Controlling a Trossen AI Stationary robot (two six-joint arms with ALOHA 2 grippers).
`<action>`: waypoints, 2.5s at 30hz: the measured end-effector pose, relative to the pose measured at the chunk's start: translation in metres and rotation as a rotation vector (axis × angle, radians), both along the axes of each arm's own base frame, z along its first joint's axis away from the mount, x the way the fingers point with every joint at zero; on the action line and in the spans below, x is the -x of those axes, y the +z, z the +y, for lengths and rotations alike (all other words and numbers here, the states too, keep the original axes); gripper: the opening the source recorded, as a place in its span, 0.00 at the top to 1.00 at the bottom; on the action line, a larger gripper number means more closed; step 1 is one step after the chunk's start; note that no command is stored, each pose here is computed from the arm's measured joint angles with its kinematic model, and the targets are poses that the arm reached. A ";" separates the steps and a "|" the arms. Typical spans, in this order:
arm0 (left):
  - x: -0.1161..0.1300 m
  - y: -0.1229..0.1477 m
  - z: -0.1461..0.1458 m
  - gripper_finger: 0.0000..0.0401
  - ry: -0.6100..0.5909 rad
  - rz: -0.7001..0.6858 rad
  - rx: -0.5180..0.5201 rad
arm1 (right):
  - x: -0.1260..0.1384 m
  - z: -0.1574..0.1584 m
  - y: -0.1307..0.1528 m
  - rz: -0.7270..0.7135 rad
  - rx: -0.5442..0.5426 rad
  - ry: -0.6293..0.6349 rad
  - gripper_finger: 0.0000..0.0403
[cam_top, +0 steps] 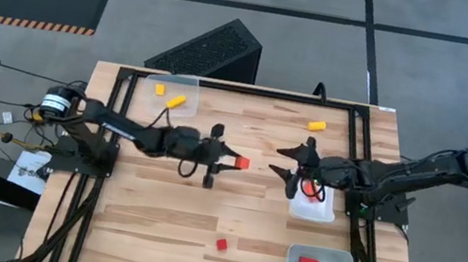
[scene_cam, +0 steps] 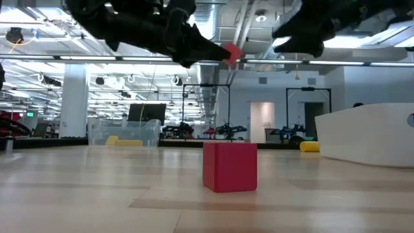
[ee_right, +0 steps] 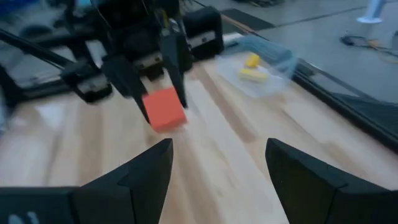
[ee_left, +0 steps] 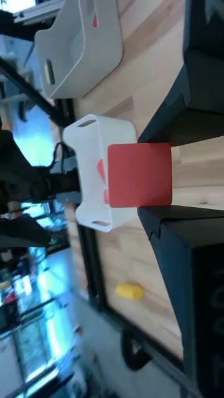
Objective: Sort & place blocks by color
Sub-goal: Put the orange block into the white bin
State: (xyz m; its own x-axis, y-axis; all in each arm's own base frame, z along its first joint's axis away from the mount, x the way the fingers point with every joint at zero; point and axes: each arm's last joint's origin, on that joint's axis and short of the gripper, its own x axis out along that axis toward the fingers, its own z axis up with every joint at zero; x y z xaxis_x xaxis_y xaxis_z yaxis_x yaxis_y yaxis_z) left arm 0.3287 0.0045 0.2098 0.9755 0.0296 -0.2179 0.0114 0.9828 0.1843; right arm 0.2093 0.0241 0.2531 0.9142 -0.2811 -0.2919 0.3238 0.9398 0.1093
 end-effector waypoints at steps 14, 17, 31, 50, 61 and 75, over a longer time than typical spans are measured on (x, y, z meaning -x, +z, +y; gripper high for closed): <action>0.007 0.004 -0.054 0.76 0.140 -0.038 -0.333 | -0.042 -0.006 -0.009 -0.187 -0.238 0.252 0.30; 0.007 0.004 -0.055 0.76 0.139 -0.038 -0.334 | -0.042 -0.015 -0.018 -0.214 -0.287 0.235 0.30; 0.006 0.012 -0.057 0.76 0.095 -0.122 -0.310 | -0.050 -0.035 -0.061 -0.430 -0.522 0.463 0.30; 0.004 0.013 -0.058 0.76 0.061 -0.168 -0.288 | -0.098 -0.040 -0.076 -0.522 -0.668 0.696 0.30; 0.004 0.012 -0.058 0.76 0.061 -0.152 -0.292 | -0.106 -0.039 -0.071 -0.541 -0.659 0.719 0.30; 0.004 0.009 -0.058 0.76 0.062 -0.122 -0.305 | -0.105 -0.040 -0.072 -0.517 -0.666 0.750 0.53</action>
